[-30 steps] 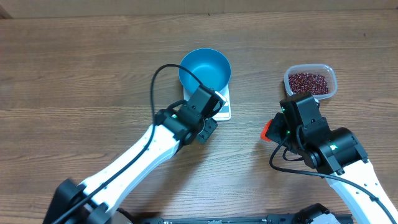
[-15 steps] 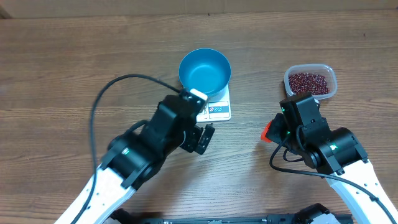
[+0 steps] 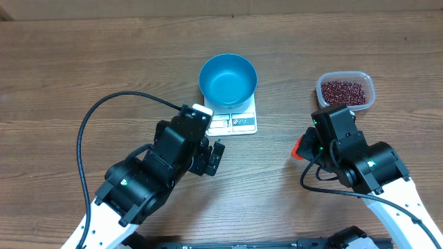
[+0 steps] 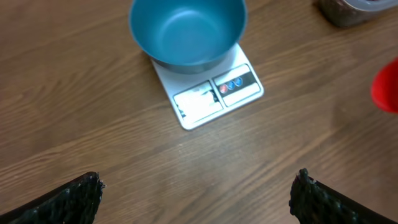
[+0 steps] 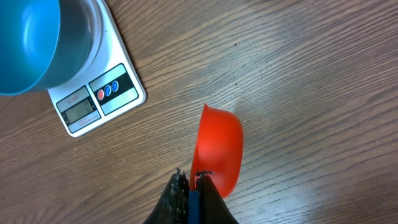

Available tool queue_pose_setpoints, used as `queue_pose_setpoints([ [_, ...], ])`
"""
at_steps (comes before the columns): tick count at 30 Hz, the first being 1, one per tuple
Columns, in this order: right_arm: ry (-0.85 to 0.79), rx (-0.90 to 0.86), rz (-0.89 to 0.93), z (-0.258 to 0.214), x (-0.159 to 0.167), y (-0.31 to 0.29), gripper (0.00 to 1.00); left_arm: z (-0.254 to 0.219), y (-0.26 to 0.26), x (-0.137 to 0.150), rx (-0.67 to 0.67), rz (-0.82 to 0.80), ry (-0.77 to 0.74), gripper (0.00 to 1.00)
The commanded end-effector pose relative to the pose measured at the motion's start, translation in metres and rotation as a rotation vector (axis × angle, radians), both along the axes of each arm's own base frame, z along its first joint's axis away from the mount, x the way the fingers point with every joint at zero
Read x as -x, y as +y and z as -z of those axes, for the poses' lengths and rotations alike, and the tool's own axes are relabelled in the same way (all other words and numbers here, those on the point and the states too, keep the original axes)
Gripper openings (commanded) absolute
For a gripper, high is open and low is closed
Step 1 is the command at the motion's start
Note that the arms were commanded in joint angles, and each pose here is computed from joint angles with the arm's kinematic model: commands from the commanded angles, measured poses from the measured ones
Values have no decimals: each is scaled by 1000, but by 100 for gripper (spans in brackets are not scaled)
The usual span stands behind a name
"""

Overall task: Scoop item into bowl and weigh 150g on scale
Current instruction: 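Lift the left gripper off the scale and pull it back toward the front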

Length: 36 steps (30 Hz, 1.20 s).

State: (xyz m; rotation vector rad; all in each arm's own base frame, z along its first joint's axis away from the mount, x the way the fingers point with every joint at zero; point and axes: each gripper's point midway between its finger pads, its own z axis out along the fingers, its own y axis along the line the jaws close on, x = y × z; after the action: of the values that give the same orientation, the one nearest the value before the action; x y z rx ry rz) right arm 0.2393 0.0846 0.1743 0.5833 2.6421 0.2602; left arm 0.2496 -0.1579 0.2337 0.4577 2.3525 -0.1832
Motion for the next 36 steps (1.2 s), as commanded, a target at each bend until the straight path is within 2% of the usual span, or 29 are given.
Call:
queue_pose_setpoints([
  [1, -50, -9, -4, -15, -5, 0, 4, -6, 14, -7, -17, -64, -41, 99],
  [4, -50, -9, -5, -15, -5, 0, 4, -3, 7, -4, -9, 41, -17, 100],
  [6, -49, -9, -5, -15, -5, 0, 4, -3, -7, 4, 43, 195, 14, 100],
  [7, -50, -9, -5, -15, -5, 0, 4, -4, -7, 4, 66, 216, 25, 100],
  [12, -51, -10, -4, -16, -5, 0, 4, -4, 18, -10, 102, 132, 38, 100],
  [15, -57, -13, -4, -16, -6, 1, 4, -4, 21, -10, 129, 140, 53, 99],
  [36, -64, -23, -8, -18, -8, 3, 4, -10, 28, -23, 100, 95, -4, 100],
])
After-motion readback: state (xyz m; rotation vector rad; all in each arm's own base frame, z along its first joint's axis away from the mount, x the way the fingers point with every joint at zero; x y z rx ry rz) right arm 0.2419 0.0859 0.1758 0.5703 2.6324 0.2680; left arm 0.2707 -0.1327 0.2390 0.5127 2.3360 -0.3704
